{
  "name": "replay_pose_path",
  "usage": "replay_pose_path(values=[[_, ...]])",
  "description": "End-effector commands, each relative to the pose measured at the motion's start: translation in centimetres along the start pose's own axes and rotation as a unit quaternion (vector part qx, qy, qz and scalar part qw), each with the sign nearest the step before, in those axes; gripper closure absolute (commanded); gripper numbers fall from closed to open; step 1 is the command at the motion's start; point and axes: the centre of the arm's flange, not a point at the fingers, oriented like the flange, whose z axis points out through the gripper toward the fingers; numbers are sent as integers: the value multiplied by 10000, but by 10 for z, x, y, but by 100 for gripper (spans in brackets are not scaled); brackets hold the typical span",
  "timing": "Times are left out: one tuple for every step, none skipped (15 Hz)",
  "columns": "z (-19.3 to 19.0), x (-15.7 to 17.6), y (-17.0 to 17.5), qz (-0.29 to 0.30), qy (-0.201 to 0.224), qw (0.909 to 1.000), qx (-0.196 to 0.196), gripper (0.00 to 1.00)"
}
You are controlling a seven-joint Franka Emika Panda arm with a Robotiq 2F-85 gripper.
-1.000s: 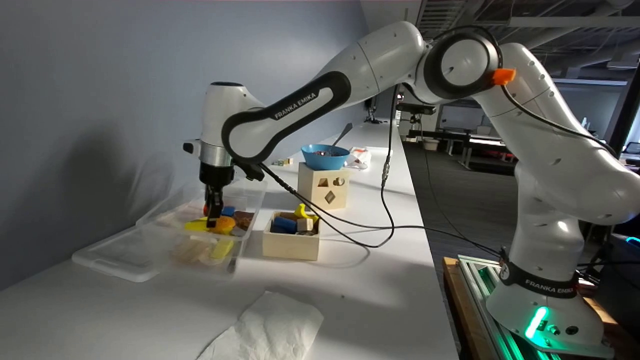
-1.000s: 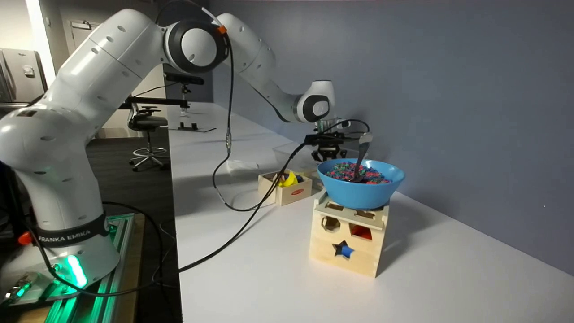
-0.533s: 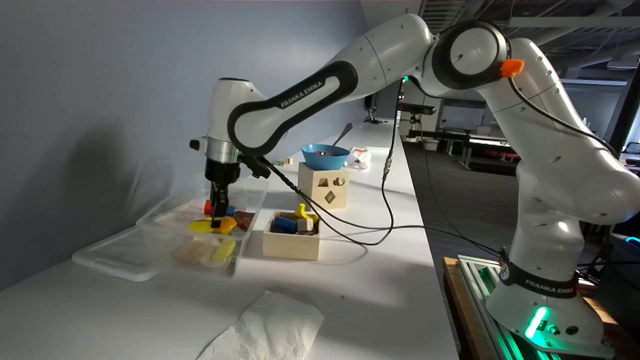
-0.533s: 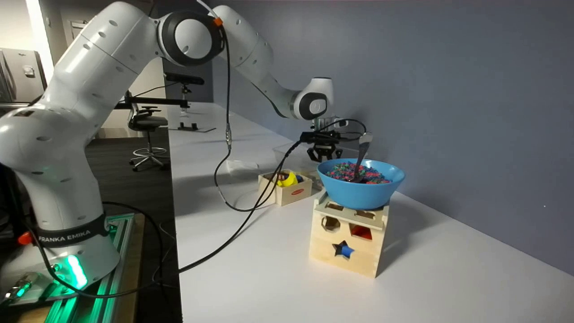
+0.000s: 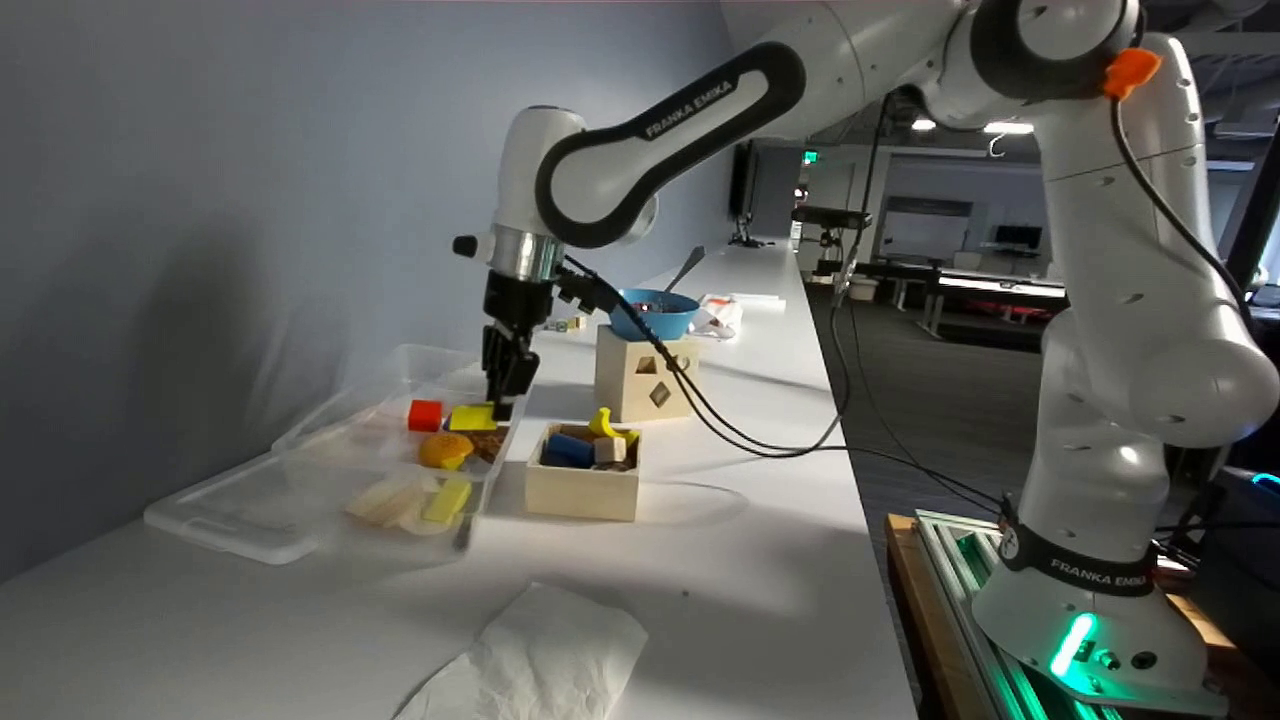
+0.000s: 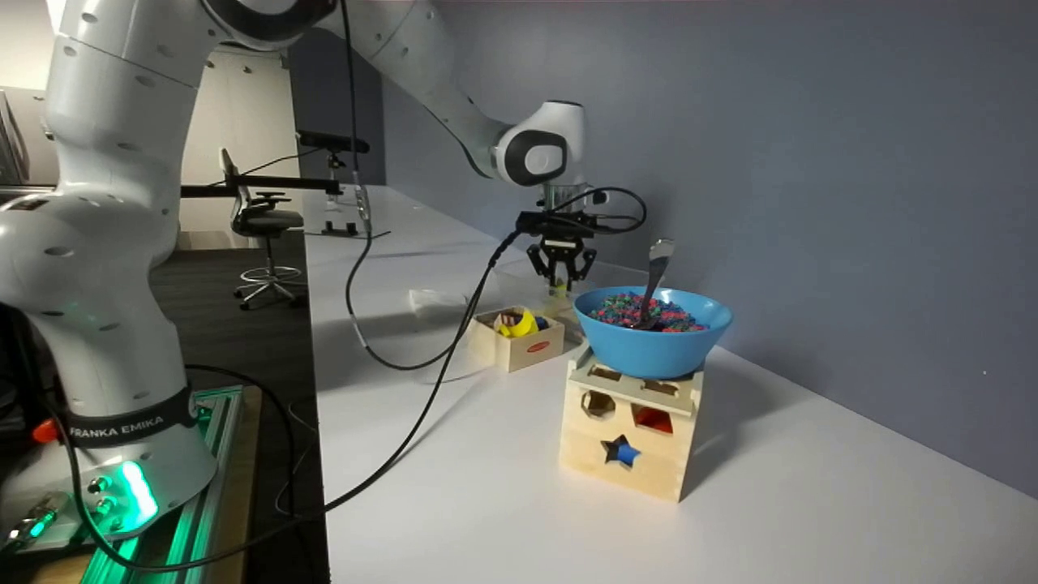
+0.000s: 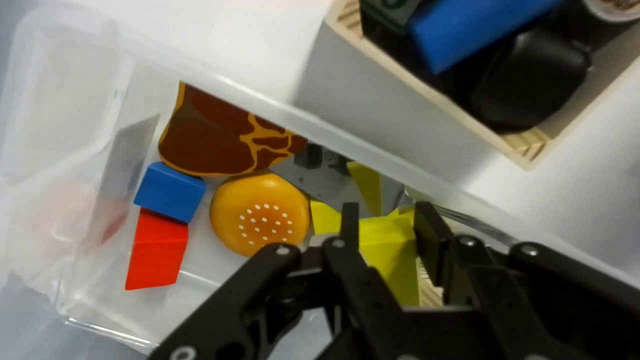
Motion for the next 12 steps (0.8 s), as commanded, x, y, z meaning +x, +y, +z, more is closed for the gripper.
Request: replay_pose_path(values=[[-47, -67, -38, -184, 243, 9995, -123, 92], [-56, -78, -44, -194, 305, 9992, -191, 92], [-63, -90, -51, -206, 427, 9983, -335, 92], [-70, -101, -57, -289, 534, 9969, -504, 92], [-74, -110, -61, -277, 623, 9963, -530, 92], [-79, -119, -67, -292, 661, 9961, -515, 92], [-74, -127, -72, -315, 596, 9970, -383, 92], [-75, -137, -79, -350, 534, 9976, -262, 92], [-68, -140, -82, -393, 488, 9980, -72, 92], [-66, -145, -88, -377, 437, 9983, 57, 92], [-63, -147, -92, -185, 387, 9990, 77, 92], [-61, -148, -94, 164, 481, 9987, 23, 92]])
